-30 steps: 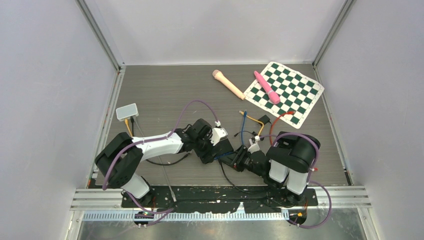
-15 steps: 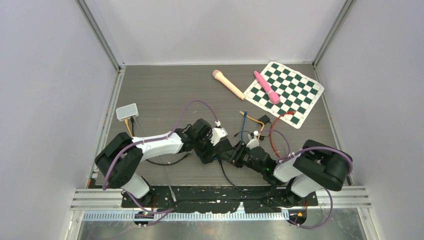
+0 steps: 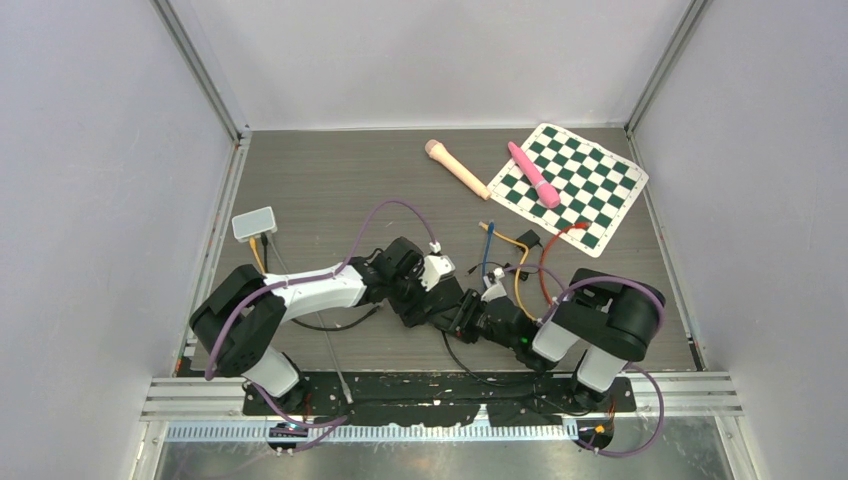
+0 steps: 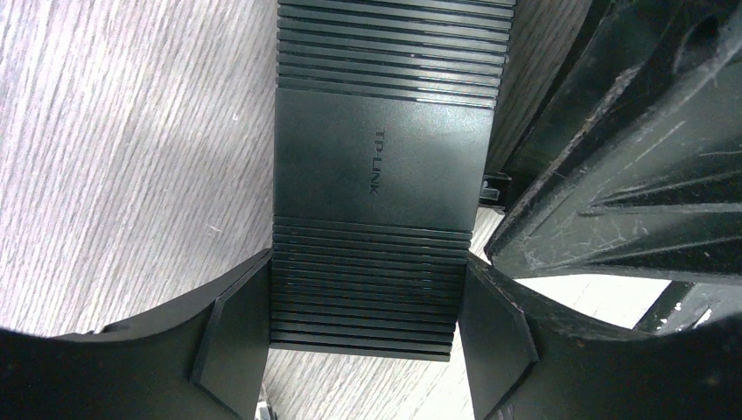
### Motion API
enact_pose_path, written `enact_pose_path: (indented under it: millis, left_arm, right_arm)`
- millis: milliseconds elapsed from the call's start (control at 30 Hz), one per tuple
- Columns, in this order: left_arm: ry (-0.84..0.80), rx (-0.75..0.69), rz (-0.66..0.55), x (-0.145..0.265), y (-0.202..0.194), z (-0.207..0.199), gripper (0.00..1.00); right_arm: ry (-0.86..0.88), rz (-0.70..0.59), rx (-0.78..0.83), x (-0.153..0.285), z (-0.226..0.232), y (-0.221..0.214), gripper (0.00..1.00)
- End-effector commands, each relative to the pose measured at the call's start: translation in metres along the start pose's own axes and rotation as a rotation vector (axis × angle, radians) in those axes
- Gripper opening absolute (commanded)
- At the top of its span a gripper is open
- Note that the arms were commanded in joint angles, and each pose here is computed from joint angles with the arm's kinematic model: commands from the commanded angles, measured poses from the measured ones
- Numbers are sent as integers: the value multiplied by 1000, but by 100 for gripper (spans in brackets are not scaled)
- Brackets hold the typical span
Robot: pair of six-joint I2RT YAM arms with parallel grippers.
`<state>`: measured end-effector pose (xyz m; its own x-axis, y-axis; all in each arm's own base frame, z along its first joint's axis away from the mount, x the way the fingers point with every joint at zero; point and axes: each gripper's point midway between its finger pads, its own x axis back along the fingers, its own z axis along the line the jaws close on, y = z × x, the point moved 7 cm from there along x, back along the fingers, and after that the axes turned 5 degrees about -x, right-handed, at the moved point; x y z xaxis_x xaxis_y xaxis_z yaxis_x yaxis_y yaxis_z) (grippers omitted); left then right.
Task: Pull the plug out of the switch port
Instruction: Pull the connector from the switch port.
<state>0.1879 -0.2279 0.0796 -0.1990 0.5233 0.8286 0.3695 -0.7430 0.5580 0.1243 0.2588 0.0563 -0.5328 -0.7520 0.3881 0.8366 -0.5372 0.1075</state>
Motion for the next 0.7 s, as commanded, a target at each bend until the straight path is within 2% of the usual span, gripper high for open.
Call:
enact_pose_path:
  millis: [0,400,667]
  left_arm:
    - [3,3,-53,4,11,2,46]
    - [-4,1,-54,4,10,1,46]
    - [-16,-4,-63,6,10,0,45]
  right_arm:
    - [2,-24,-9,-2,-1,0,42]
    - [-86,-106,38,1,-3,11,49]
    - [-33,-77,11,-5,2,9,41]
